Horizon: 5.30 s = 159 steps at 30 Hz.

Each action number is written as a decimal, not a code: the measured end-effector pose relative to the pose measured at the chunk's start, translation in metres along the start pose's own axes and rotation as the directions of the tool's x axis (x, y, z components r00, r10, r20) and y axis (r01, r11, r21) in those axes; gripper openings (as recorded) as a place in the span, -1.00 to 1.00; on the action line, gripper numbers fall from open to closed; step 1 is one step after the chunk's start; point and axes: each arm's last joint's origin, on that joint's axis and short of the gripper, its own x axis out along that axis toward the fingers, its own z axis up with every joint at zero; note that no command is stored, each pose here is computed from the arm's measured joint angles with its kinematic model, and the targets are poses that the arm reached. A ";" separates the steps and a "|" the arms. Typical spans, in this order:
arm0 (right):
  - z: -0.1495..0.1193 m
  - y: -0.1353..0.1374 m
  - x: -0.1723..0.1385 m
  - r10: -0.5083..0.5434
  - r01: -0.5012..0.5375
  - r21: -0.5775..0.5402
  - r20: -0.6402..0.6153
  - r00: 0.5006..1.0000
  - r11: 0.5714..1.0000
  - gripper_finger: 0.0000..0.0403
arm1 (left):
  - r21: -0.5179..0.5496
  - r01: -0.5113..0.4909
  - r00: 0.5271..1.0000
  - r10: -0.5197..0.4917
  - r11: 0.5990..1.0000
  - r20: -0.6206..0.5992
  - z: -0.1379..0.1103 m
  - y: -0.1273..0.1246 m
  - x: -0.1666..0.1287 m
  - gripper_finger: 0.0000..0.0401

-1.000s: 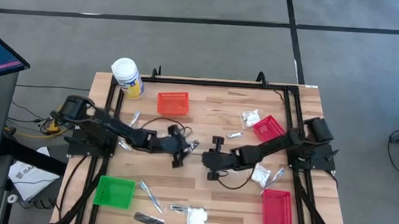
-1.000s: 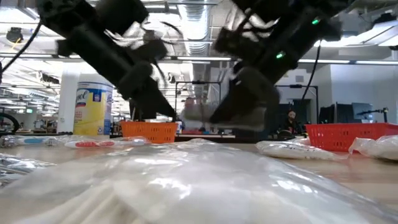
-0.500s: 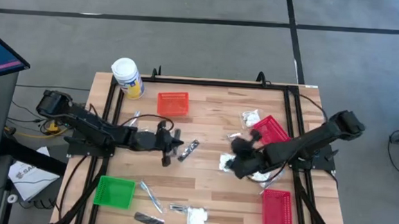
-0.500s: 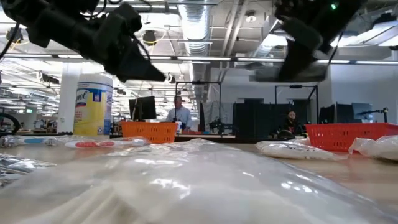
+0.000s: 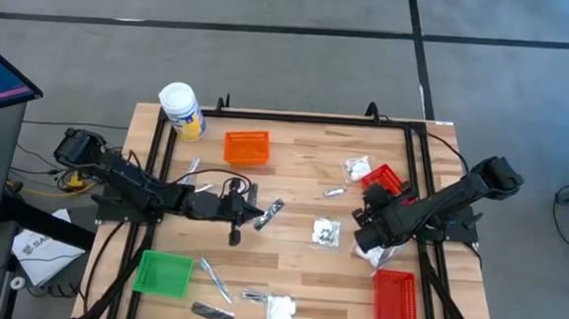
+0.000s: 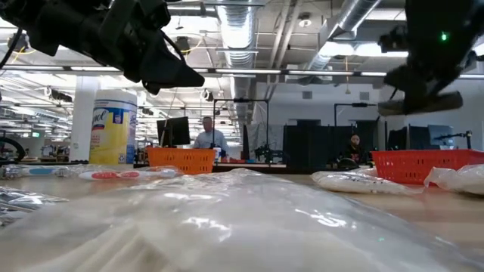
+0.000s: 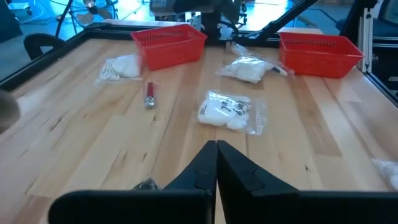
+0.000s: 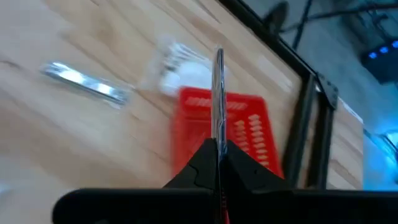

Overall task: Pick & Place Travel size toiletries
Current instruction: Put the black comb into the top red basket, then put the silver nail cutter into the bottom red basket

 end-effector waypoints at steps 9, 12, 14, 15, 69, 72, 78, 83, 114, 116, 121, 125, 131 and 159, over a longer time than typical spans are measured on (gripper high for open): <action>-0.035 -0.029 0.039 0.106 -0.094 0.207 -0.048 0.993 0.974 -1.00 | 0.001 0.002 1.000 -0.002 1.000 0.008 0.001 0.000 0.000 -0.99; -0.043 -0.039 0.044 0.130 -0.111 0.227 -0.070 0.989 0.967 -1.00 | 0.002 0.002 1.000 -0.002 1.000 0.013 0.001 0.000 0.000 -0.99; -0.045 -0.042 0.046 0.145 -0.126 0.228 -0.070 0.987 0.966 -1.00 | 0.011 0.002 1.000 -0.002 1.000 0.013 0.001 0.000 0.000 -0.99; -0.044 -0.043 0.046 0.149 -0.129 0.235 -0.069 0.986 0.963 -1.00 | 0.017 0.002 1.000 -0.002 1.000 0.015 0.002 0.000 0.000 -0.99; -0.023 -0.021 0.102 0.018 0.008 0.093 -0.274 0.962 0.996 -0.81 | 0.018 0.025 1.000 -0.025 1.000 0.010 0.001 -0.001 0.000 -0.99; -0.023 -0.021 0.101 0.019 0.005 0.089 -0.272 0.962 0.996 -0.73 | 0.018 0.025 1.000 -0.025 1.000 0.010 0.001 -0.001 0.000 -0.99; -0.023 -0.024 0.099 0.019 0.005 0.087 -0.273 0.962 0.996 -0.56 | 0.018 0.024 1.000 -0.024 1.000 0.010 0.001 -0.001 0.000 -0.99; -0.021 -0.028 0.093 0.027 -0.006 0.078 -0.267 0.963 0.997 -0.46 | 0.018 0.024 1.000 -0.024 1.000 0.010 0.002 -0.001 0.000 -0.99; 0.050 0.042 -0.030 0.649 -0.583 -0.290 0.407 0.643 0.759 -0.41 | 0.017 0.039 0.999 -0.039 0.999 0.011 0.002 -0.001 0.000 -0.99; 0.051 0.054 -0.027 0.648 -0.580 -0.293 0.413 0.640 0.760 -0.41 | 0.018 0.039 0.999 -0.039 0.999 0.009 0.002 -0.001 0.000 -0.99; 0.043 0.090 -0.006 0.645 -0.531 -0.368 0.386 0.659 0.763 -0.41 | 0.018 0.039 0.999 -0.039 0.999 0.009 0.002 -0.001 0.000 -0.99; 0.046 0.111 0.010 0.650 -0.543 -0.357 0.400 0.646 0.760 -0.41 | 0.018 0.039 0.999 -0.039 0.999 0.009 0.002 -0.001 0.000 -0.99; 0.054 0.116 0.013 0.741 -0.604 -0.429 0.376 0.556 0.671 -0.41 | 0.021 0.038 0.999 -0.038 0.999 0.005 0.001 -0.001 0.000 -0.99; 0.063 0.121 0.016 0.883 -0.687 -0.554 0.288 0.371 0.470 -0.41 | 0.046 0.049 0.988 -0.042 0.998 -0.150 -0.032 -0.018 0.052 -0.99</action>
